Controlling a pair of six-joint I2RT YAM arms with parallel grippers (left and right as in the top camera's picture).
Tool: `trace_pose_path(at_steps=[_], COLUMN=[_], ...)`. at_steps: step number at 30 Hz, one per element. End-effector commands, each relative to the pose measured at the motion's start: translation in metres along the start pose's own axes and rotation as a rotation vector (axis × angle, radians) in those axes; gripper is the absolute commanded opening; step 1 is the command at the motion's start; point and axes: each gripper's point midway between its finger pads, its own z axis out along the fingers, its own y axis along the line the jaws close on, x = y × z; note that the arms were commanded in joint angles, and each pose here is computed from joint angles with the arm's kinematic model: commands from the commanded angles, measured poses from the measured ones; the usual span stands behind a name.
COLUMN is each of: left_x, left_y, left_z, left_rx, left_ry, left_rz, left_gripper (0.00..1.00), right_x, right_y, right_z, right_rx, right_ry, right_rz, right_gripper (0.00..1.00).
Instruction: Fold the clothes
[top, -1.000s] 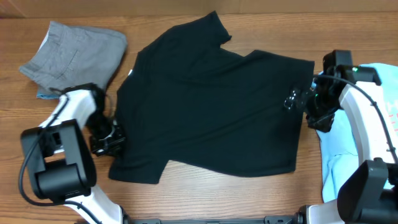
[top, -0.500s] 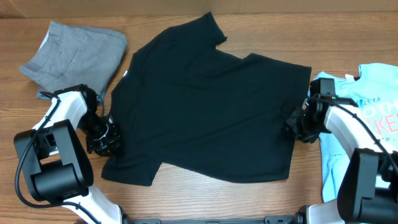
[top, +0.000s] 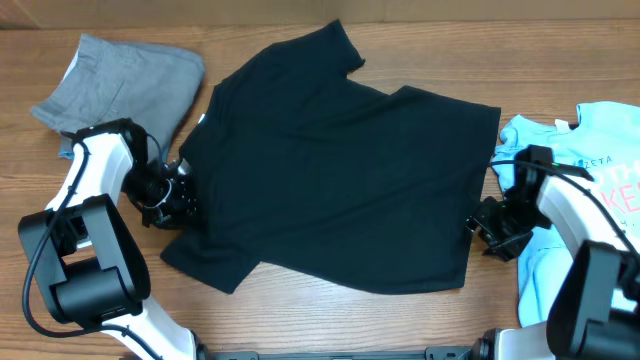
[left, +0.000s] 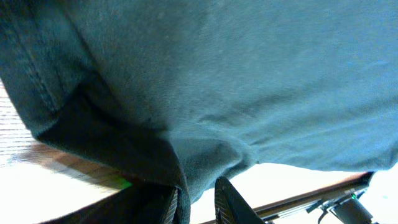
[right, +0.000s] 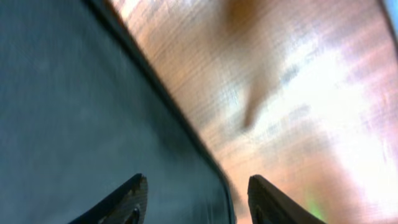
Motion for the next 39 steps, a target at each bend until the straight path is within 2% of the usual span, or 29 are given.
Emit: trace_pose_path(at_steps=[1, 4, 8, 11, 13, 20, 23, 30, 34, 37, 39], left_x=[-0.005, -0.006, -0.006, -0.006, -0.006, -0.006, -0.006, -0.006, -0.006, -0.006, -0.006], left_y=[-0.013, -0.013, -0.014, -0.014, -0.014, -0.014, -0.014, -0.014, -0.014, -0.014, -0.014], left_z=[-0.014, -0.015, -0.015, -0.015, -0.015, -0.015, -0.015, -0.015, -0.015, -0.015, -0.015], left_rx=[0.032, 0.032, 0.032, 0.032, 0.032, 0.032, 0.032, 0.032, 0.032, 0.032, 0.032], left_ry=[-0.034, -0.036, -0.036, -0.038, -0.038, -0.036, -0.039, -0.039, -0.039, -0.036, -0.036], left_rz=[0.066, 0.07, 0.077, 0.081, 0.081, 0.08, 0.081, 0.081, 0.081, 0.08, 0.08], left_gripper=[0.22, 0.22, 0.23, 0.24, 0.24, 0.24, 0.25, 0.25, 0.25, 0.25, 0.26], right_x=[0.011, 0.021, 0.021, 0.011, 0.008, -0.012, -0.036, -0.083, -0.076, -0.059, -0.046], right_y=[0.016, 0.012, 0.011, 0.028, 0.035, 0.036, 0.039, 0.084, 0.109, 0.098, 0.076], right_z=[-0.034, -0.036, -0.021, -0.005, 0.006, 0.035, 0.033, -0.012, -0.04, -0.041, -0.031], right_rx=[-0.123, -0.114, -0.129, -0.232, -0.288, -0.337, -0.352, -0.558, -0.629, -0.538, -0.409], right_ry=[-0.027, -0.011, -0.01, -0.057, -0.073, -0.174, -0.265, -0.445, -0.4, -0.298, -0.236], right_rz=[-0.049, -0.03, 0.011, -0.053, -0.067, 0.085, 0.148, 0.102, -0.07, -0.067, -0.033], right_gripper=[0.56, 0.56, 0.48, 0.33, 0.28, 0.1, 0.06, 0.05, 0.1, 0.11, 0.11])
